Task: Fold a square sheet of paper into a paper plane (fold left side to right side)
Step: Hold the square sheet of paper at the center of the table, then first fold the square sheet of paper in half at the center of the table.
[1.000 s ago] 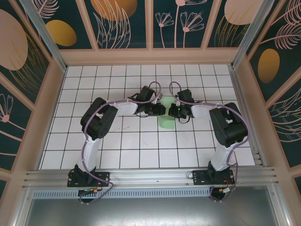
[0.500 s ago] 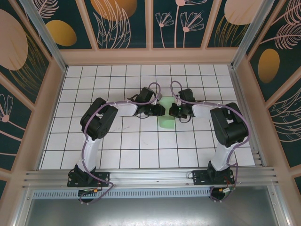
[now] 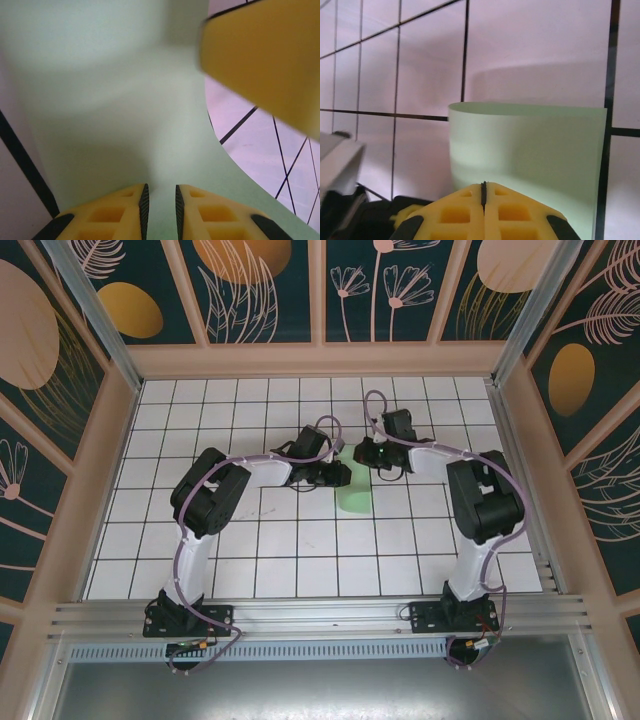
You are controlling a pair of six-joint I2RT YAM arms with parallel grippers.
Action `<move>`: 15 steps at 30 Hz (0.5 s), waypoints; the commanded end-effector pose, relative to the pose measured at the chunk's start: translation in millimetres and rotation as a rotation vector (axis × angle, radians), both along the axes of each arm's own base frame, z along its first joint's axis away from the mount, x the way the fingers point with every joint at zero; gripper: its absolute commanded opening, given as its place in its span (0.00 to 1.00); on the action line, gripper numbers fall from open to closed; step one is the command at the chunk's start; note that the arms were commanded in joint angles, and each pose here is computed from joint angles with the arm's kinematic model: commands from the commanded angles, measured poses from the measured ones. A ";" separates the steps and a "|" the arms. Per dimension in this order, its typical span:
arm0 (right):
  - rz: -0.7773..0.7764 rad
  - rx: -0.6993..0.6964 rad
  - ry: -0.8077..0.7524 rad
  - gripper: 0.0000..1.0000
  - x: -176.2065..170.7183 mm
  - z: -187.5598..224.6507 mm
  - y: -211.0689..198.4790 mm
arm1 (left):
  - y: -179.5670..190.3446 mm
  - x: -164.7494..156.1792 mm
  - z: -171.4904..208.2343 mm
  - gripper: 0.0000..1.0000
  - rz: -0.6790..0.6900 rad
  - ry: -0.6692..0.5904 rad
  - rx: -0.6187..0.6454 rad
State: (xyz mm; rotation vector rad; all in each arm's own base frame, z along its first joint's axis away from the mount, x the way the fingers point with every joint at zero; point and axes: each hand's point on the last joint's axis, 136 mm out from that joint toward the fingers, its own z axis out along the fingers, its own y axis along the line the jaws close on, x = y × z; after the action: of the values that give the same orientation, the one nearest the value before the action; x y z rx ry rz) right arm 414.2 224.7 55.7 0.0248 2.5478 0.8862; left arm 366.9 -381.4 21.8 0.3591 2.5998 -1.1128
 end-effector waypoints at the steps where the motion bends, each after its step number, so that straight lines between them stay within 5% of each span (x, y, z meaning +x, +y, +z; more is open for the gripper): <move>1: 0.038 0.022 0.018 0.02 3.9 -9.4 11.7 | 24.5 -18.8 -41.9 0.26 0.018 0.084 0.134; 15: -0.013 -0.109 0.186 0.02 -9.5 -66.0 -5.9 | 34.3 -27.2 -39.0 0.25 -0.020 0.056 0.175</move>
State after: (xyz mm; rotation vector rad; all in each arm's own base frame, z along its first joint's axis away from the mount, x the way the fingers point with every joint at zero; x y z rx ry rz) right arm 416.8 230.9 20.0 0.0434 2.6511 0.8771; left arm 365.9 -378.6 22.1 0.4017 2.5815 -1.0777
